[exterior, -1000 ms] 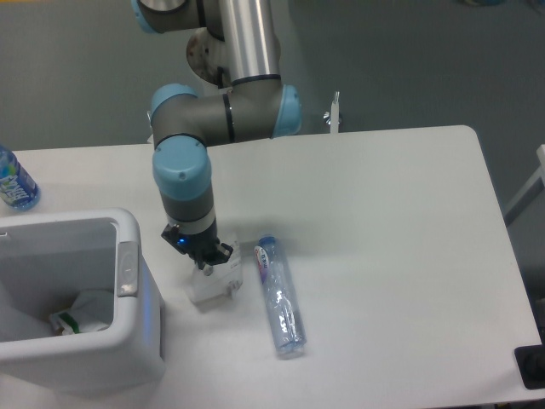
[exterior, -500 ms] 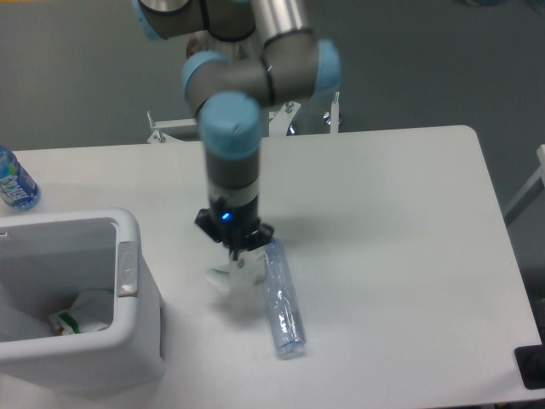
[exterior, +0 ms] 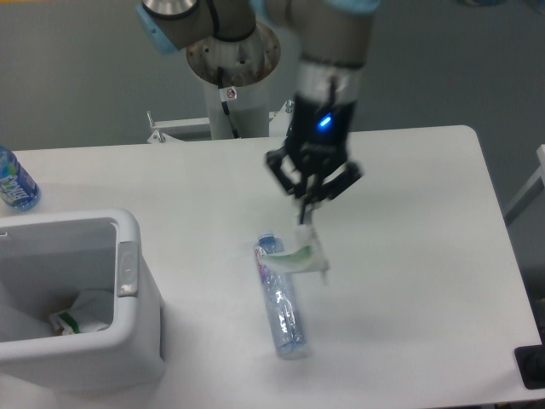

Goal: Place the trash in the trash can
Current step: 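Lift the wrapper and carry it over the white trash bin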

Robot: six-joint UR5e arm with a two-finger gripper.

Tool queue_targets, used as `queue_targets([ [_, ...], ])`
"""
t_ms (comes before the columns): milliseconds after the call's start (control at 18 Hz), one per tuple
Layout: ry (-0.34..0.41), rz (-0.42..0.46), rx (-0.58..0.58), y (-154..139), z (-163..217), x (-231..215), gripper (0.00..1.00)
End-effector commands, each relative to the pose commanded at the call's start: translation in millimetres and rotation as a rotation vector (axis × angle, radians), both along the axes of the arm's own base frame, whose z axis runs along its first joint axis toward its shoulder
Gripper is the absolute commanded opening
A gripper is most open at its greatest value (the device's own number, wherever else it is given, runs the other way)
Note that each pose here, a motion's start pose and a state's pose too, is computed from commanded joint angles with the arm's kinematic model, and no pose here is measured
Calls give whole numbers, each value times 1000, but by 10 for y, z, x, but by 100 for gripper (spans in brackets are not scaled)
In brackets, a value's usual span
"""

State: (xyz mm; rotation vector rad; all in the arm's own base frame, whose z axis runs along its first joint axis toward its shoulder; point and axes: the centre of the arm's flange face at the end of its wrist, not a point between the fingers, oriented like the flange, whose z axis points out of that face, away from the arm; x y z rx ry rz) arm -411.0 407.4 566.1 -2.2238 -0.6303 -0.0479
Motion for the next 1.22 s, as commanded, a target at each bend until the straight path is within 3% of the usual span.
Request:
queue_targets([
  [278, -69, 75, 79, 13, 296, -14, 0],
  [556, -177, 30, 158, 214, 361, 257, 0],
  [1000, -244, -121, 138, 910, 314, 1116, 0],
  [1222, -274, -226, 104, 1291, 115, 1567, 0],
])
